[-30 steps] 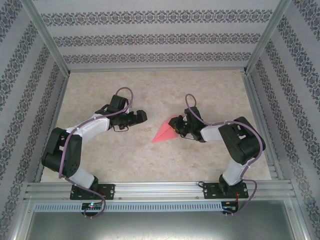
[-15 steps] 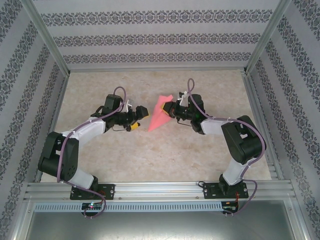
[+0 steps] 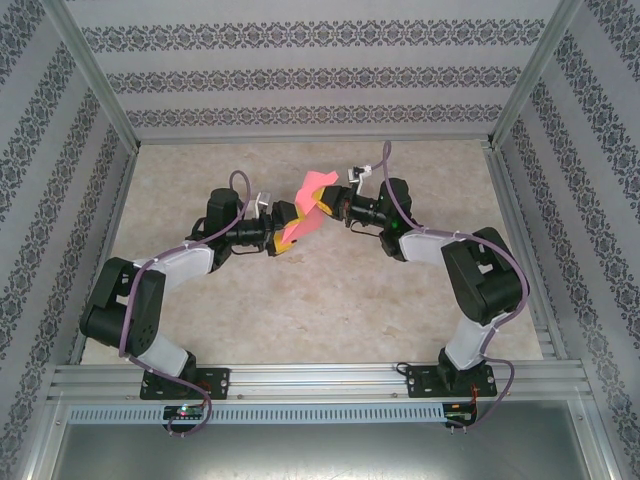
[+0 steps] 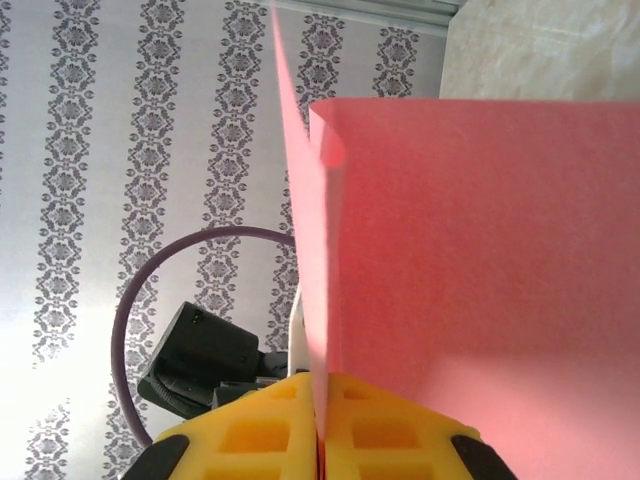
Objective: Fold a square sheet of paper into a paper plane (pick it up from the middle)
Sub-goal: Turn over the paper at the center of the table.
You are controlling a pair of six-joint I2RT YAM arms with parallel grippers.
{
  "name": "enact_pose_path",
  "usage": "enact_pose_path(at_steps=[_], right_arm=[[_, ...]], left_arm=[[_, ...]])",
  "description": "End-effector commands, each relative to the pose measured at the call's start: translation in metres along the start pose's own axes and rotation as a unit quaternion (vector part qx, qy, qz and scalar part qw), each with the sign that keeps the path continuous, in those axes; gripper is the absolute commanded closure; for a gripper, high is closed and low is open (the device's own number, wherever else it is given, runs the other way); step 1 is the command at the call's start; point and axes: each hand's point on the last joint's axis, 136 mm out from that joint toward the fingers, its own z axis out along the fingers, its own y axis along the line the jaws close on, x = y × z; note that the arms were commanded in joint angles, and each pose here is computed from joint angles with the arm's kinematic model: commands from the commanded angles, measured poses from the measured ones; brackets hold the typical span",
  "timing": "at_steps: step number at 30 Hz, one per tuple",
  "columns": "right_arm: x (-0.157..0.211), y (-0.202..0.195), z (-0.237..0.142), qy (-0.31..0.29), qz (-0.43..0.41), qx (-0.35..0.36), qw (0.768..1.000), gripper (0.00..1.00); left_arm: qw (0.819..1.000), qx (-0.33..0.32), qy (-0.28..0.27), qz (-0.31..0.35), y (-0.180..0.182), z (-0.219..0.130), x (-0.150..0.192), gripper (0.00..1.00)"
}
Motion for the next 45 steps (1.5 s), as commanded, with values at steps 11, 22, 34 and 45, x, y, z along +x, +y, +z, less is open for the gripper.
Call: enact_pose_path(at_steps=[11,22,34,45], right_arm=[[0.011,-0.012,0.006,0.031,0.018,-0.003,0.999,0.91],[0.014,-0.034,0.000,0.042,0.024,0.049,0.998,0.69],[-0.008,-0.072,-0.100,-0.091,-0.111,0.352,0.925,0.29],[-0.011,-0.078,-0.145,-0.147,-0.128,0.414,0.889,0.24]], left_arm=[[0.997,0.059,-0.012,0.043,-0.037,-0.004,-0.013,0.46],[0.995,-0.051,0.002,0.081,-0.002,-0.008,-0.006,0.88],[0.832,-0.504,-0.032,0.228,0.067,-0.090,-0.016,0.93],[0.591,-0.734,-0.062,0.329,0.061,-0.114,-0.044,0.93]])
